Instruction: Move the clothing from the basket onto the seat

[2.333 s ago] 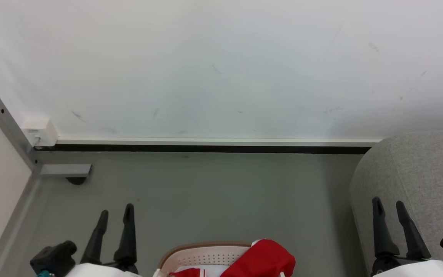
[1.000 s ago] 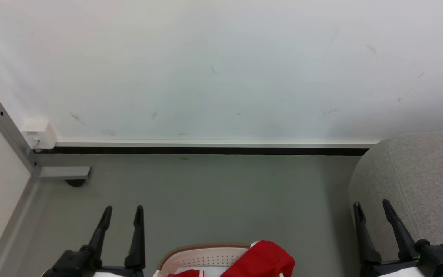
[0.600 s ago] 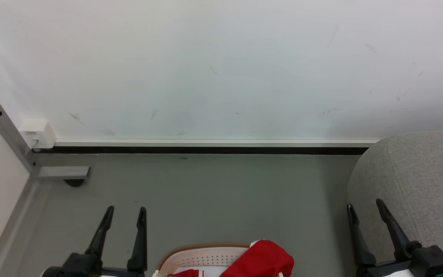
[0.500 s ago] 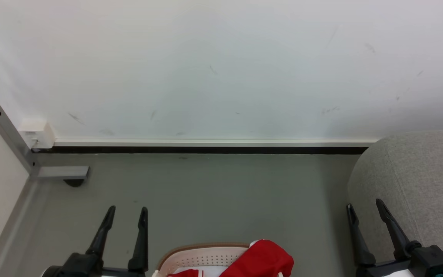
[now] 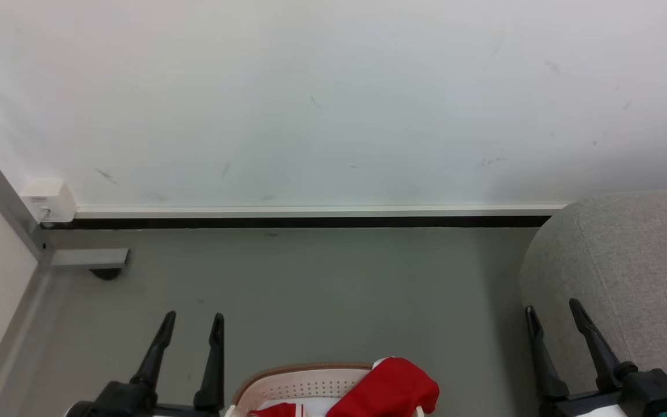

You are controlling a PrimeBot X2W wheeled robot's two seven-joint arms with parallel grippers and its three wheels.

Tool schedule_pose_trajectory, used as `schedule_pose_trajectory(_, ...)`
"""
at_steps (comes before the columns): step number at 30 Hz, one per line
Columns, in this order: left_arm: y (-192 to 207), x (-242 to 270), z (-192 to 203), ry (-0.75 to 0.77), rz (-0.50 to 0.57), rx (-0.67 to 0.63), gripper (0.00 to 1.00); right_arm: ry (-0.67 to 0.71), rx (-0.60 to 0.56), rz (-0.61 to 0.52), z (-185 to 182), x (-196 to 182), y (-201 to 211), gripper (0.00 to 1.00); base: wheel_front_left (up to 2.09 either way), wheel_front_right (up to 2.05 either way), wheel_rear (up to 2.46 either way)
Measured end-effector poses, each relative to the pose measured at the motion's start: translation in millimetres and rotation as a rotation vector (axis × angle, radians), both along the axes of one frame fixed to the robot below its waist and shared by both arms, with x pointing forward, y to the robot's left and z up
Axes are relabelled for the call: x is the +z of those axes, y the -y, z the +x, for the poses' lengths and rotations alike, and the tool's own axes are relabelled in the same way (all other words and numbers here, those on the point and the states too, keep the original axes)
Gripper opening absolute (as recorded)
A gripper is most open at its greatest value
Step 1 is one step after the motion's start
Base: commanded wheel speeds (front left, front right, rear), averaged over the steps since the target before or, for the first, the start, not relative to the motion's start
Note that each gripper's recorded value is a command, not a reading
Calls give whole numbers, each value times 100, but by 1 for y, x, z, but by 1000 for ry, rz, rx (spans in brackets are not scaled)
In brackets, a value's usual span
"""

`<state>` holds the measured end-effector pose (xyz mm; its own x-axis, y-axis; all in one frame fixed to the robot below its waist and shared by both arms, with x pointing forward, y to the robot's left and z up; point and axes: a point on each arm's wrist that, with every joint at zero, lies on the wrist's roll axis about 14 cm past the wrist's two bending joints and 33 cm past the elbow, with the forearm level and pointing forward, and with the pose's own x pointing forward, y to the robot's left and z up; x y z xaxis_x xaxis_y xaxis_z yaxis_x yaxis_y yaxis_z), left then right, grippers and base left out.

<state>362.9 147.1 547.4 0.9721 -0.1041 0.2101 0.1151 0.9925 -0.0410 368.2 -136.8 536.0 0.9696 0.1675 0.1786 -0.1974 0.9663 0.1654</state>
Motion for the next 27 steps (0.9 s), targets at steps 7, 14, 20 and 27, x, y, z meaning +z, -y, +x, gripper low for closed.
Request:
schedule_pose_trajectory(7, 7, -9, 6, -28, -4, -20, 100, -19, -27, 1, 0, -6, 9, 100, 0, 0, 0)
schedule_pose_trajectory(14, 23, -24, 23, -72, -8, -72, 100, -46, -65, 0, 8, -15, 22, 100, 0, 0, 0)
schedule_pose_trajectory(20, 37, -47, 39, -136, -11, -118, 100, -70, -95, 5, 16, -23, 32, 100, 0, 0, 0)
schedule_pose_trajectory(27, 61, -95, 62, -256, 29, -221, 100, -104, -136, 9, 31, -36, 47, 100, 0, 0, 0)
